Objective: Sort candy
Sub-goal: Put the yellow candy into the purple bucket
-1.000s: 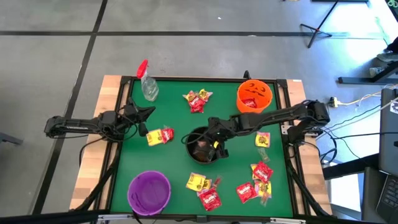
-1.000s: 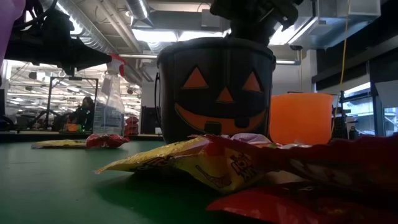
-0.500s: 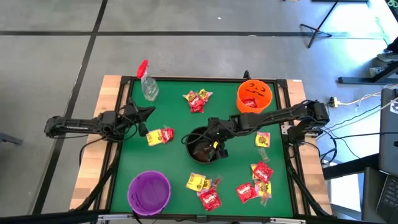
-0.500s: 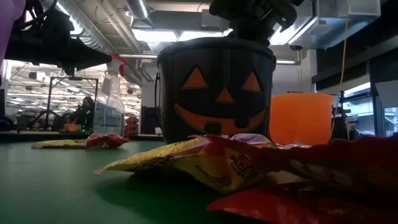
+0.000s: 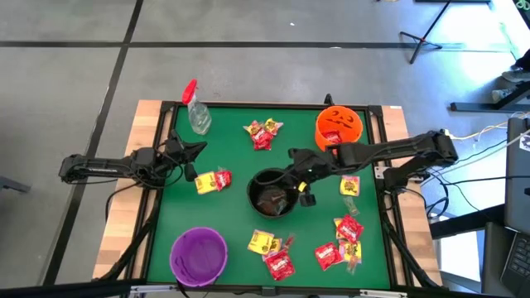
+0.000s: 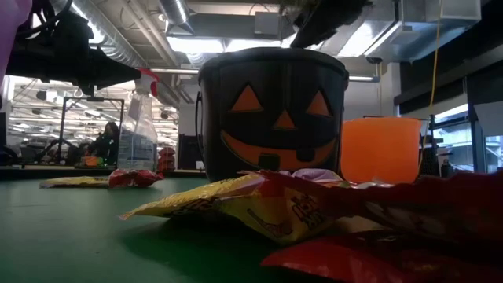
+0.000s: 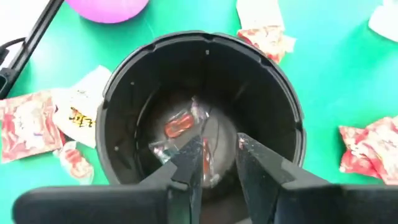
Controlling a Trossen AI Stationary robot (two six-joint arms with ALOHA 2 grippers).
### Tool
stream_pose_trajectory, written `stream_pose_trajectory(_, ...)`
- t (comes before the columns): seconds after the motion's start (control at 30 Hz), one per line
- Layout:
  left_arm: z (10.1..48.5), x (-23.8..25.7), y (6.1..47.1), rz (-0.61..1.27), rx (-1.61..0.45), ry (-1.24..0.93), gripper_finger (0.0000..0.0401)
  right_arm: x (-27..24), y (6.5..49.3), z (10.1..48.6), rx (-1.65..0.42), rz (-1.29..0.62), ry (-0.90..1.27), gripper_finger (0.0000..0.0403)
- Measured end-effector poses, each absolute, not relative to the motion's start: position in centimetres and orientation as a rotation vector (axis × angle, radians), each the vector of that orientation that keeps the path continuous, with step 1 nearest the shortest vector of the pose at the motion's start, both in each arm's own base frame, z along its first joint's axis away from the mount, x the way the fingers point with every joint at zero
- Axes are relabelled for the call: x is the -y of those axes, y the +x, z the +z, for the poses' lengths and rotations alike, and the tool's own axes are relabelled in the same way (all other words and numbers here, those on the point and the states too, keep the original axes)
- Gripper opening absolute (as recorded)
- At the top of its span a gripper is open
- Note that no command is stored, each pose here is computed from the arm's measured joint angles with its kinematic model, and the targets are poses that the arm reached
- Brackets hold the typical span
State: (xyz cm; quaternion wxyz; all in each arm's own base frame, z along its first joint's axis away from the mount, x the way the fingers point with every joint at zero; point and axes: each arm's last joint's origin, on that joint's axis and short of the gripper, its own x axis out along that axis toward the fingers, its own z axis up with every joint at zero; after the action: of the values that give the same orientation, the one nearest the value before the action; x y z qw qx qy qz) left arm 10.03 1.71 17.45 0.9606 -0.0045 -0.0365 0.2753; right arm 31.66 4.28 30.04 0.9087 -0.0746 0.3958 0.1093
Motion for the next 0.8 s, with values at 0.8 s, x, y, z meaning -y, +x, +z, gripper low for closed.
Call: stream_pose_trajectory(0.8, 17.4, -1.7, 10.0, 0.558, 0.074, -0.009, 0.0002, -3.3, 24.6, 27.1, -0.623, 0.085, -0.01, 0.0087)
